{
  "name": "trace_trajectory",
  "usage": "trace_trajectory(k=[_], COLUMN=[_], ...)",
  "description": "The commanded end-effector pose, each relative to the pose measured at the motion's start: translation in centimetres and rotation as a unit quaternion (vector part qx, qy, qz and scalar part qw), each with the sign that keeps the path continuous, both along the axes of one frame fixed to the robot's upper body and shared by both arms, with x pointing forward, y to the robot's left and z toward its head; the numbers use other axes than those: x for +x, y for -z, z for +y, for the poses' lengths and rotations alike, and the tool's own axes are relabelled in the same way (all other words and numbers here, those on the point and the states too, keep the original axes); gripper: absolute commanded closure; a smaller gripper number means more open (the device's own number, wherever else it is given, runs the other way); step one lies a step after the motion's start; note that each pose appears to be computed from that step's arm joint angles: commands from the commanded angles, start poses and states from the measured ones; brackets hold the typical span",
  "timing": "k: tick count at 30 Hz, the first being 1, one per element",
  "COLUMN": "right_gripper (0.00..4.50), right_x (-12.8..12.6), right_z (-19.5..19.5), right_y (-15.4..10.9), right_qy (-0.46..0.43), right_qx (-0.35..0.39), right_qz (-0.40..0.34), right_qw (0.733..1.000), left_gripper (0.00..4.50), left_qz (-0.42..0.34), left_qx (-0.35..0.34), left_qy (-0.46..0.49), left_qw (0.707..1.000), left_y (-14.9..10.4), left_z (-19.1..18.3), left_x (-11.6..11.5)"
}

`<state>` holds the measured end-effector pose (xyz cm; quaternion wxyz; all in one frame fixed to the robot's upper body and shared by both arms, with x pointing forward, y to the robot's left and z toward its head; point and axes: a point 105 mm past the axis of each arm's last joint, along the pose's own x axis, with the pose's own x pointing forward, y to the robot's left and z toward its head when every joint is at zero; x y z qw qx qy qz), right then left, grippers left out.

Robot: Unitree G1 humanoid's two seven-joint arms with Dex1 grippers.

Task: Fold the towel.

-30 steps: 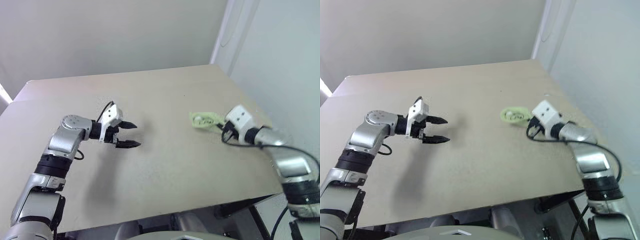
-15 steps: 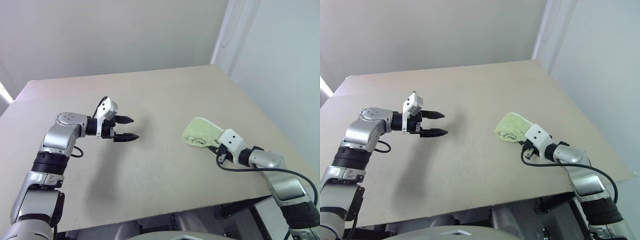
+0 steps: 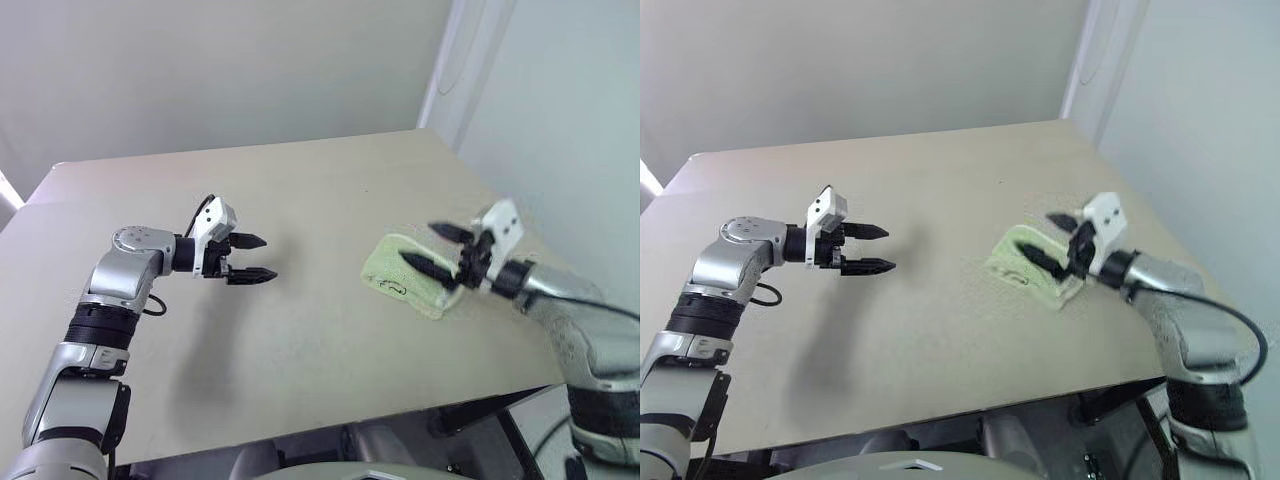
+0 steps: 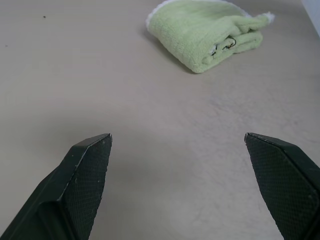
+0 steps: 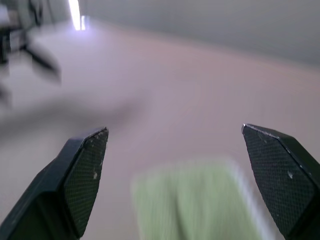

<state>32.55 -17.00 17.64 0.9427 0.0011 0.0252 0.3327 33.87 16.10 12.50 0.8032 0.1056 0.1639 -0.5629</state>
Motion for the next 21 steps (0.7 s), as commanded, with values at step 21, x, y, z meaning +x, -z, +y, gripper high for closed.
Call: trace_trajectory(k=[21], right_gripper=[0.01], right_x=[3.6], right_z=[0.1], right_y=[13.9], right_qy=[0.114], right_qx=[-0.105], right_qz=[0.081], right_qw=[0.985], left_gripper=[0.0], left_qz=[-0.049], left_qx=[-0.011], left_qy=[-0.027], left_qw=[0.998], left_y=[-1.6], left_z=[-0.3], left_x=[0.9])
